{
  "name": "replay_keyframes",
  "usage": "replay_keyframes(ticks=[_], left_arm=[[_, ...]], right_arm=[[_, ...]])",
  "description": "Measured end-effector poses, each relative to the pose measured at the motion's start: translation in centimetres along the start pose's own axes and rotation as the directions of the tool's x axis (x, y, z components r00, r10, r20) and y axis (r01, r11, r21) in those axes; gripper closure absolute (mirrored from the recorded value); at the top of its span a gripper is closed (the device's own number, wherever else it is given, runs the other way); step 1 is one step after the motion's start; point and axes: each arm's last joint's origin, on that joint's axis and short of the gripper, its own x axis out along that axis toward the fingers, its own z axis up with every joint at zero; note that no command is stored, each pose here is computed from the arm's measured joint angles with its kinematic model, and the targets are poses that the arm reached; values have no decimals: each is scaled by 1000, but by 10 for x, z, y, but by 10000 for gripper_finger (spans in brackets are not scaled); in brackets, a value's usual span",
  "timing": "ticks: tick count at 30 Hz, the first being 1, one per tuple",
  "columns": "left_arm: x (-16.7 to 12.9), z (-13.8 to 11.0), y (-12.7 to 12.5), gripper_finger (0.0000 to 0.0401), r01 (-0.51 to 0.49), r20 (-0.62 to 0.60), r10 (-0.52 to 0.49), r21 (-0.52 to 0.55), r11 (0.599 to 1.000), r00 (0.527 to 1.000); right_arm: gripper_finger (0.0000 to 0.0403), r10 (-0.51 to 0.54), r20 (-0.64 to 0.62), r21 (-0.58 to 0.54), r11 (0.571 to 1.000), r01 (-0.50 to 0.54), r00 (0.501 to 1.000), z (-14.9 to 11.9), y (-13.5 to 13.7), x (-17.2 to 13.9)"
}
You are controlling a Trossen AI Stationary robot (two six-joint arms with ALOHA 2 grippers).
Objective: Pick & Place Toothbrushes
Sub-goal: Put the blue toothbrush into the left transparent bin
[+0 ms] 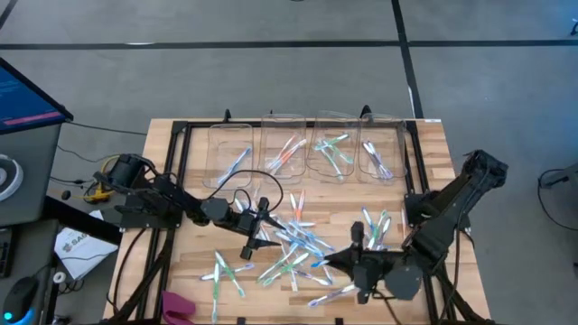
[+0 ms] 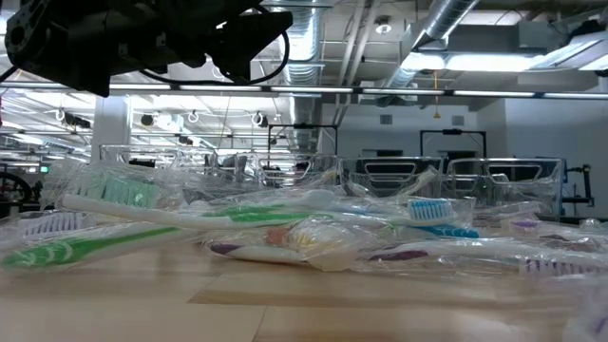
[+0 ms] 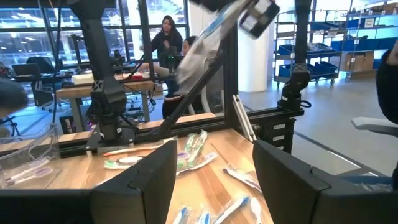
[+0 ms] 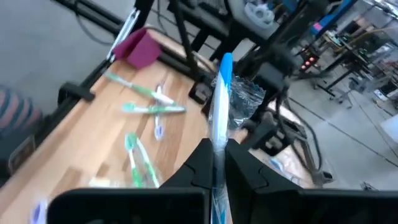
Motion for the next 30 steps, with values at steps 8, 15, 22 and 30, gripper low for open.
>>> replay_keyframes(ticks=[8,15,22,30], left_arm=[[0,0,0,197,0,0,0,0,1000,1000],[0,0,0,197,-8,-1,8,1,1000,1000],[0,0,0,197,-12,-2,12,-1,1000,1000],[0,0,1,197,-38,-3,38,-59,998,999]], right_arm=[[392,118,285,118,980,-157,951,-63,-21,-3],[392,114,463,157,965,-208,879,-108,-28,11],[392,167,574,127,949,-289,801,-111,-30,30],[392,175,621,113,945,-308,764,-113,-28,58]])
